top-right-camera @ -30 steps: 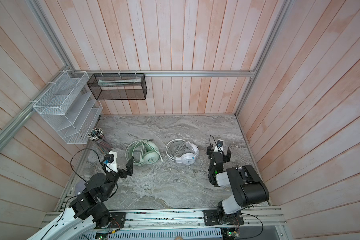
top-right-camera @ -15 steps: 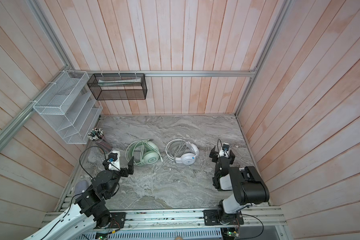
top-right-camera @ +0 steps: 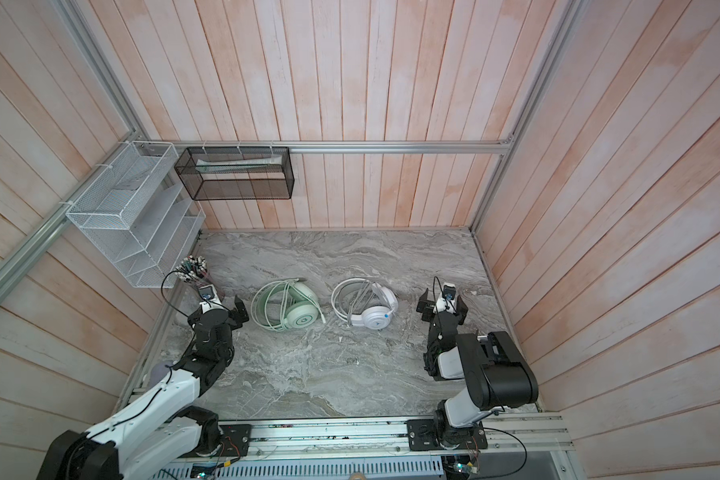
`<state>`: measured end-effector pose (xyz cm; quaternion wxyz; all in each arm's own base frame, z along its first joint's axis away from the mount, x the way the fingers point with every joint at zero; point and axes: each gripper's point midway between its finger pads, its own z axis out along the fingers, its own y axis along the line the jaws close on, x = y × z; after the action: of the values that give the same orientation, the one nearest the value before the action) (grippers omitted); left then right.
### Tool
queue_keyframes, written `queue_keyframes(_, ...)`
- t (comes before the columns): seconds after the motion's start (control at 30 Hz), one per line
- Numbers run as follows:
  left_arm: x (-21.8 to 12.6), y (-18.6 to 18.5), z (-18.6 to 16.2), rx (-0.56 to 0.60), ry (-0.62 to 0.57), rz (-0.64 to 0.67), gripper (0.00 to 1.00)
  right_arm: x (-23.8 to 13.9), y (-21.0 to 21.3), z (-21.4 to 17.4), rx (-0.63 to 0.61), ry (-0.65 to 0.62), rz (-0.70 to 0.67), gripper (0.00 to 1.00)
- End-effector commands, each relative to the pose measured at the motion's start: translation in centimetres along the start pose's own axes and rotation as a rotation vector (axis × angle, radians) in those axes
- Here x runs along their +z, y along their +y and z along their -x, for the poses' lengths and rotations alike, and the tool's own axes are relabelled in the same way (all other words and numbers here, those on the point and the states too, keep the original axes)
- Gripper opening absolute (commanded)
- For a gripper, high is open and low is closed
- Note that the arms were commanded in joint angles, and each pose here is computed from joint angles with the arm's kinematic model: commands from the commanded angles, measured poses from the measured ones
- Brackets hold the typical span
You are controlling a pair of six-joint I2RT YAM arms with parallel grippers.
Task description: Wrap the headphones
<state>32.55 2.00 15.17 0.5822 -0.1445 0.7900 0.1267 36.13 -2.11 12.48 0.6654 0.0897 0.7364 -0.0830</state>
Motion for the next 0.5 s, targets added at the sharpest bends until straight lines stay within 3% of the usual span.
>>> queue_keyframes(0.0, 1.6, -0.5, 2.2, -0.017, -0.104, -0.037, 0.99, 0.2, 0.1, 0.9, 0.009, -0.030, 0.001, 0.98)
queue_keyframes(0.13, 3.0, 0.1, 0.3, 0.015, -0.121, -0.075, 0.99, 0.2, 0.1, 0.8, 0.008, -0.028, 0.000, 0.98)
queue_keyframes(0.47, 4.3, -1.2, 1.3, 0.038, -0.161, -0.222, 0.99, 0.2, 0.1, 0.9, 0.008, -0.030, 0.002, 0.98)
